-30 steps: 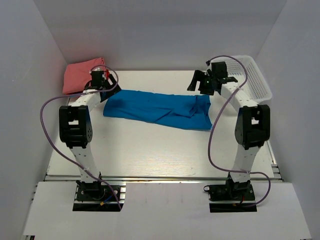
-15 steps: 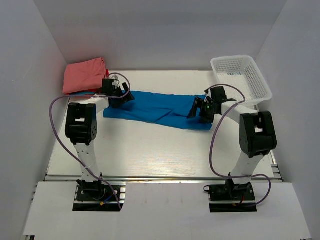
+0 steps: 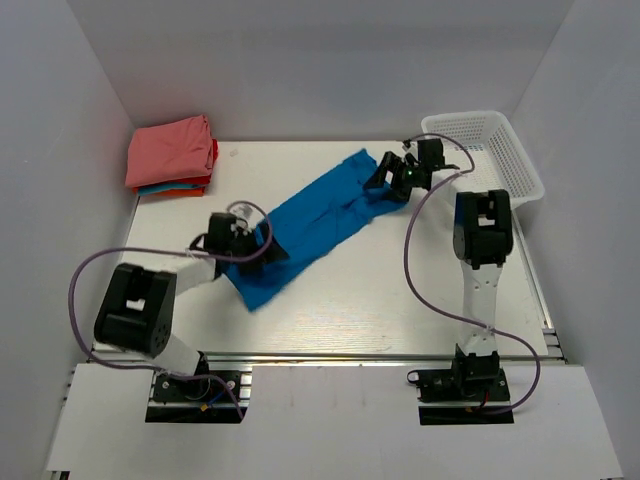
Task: Fold and stack the t-shirts
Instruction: Rotate the tshirt 90 degrees
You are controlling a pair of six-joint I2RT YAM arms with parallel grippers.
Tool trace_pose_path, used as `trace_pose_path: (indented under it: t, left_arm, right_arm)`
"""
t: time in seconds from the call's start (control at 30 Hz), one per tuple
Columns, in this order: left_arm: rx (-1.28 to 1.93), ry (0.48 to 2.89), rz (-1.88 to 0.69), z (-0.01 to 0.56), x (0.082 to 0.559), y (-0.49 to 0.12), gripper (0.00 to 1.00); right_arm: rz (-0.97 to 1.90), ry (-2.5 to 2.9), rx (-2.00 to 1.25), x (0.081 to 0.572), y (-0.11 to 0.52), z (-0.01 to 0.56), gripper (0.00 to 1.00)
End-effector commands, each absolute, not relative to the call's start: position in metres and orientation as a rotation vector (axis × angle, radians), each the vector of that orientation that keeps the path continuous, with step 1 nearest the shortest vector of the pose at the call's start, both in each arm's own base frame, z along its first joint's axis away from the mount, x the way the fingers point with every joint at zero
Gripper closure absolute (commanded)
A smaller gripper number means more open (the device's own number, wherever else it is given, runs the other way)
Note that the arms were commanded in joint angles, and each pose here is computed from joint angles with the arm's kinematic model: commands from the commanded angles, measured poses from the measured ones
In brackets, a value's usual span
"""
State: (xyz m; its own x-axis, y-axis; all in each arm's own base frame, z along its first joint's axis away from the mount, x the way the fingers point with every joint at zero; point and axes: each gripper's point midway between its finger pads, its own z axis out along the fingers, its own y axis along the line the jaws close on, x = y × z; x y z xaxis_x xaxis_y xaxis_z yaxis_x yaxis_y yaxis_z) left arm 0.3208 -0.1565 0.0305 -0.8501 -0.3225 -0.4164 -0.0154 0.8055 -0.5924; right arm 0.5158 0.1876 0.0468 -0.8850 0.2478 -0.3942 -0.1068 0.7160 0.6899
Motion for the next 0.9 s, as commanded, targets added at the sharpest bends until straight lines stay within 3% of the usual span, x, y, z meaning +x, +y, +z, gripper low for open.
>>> trace_pose_path:
  t: [0.0,0.13,0.23,0.4,0.53,0.77,0.87]
  left_arm:
    - [-0.279,3.100,-1.011,-0.021,0.128,-0.178,0.00]
    - [0.019,3.136,-1.336,0.024,0.086,-0.208,0.00]
    - [0.235,3.129,-1.333,0.051,0.074,-0.223,0.00]
    - [0.473,2.998,-1.278,0.072,0.086,-0.238,0.00]
    - [0.633,2.741,-1.413,0.106,0.106,-0.270,0.00]
    - [0.598,2.625,-0.925,0.136,0.161,-0.253,0.00]
    - [0.364,2.607,-0.638,0.145,0.185,-0.220,0.00]
  right_arm:
    - [1.151,2.468,0.018,0.543,0.216,0.017,0.10]
    - [1.213,2.401,-0.030,0.573,0.240,0.022,0.10]
    - [1.189,2.291,-0.071,0.590,0.240,0.027,0.10]
    - [1.105,2.171,-0.192,0.609,0.240,0.048,0.10]
    - [1.022,2.100,-0.291,0.617,0.241,0.088,0.10]
    - [0.795,1.977,-0.395,0.610,0.238,0.190,0.10]
    - [0.721,2.014,-0.408,0.593,0.241,0.200,0.10]
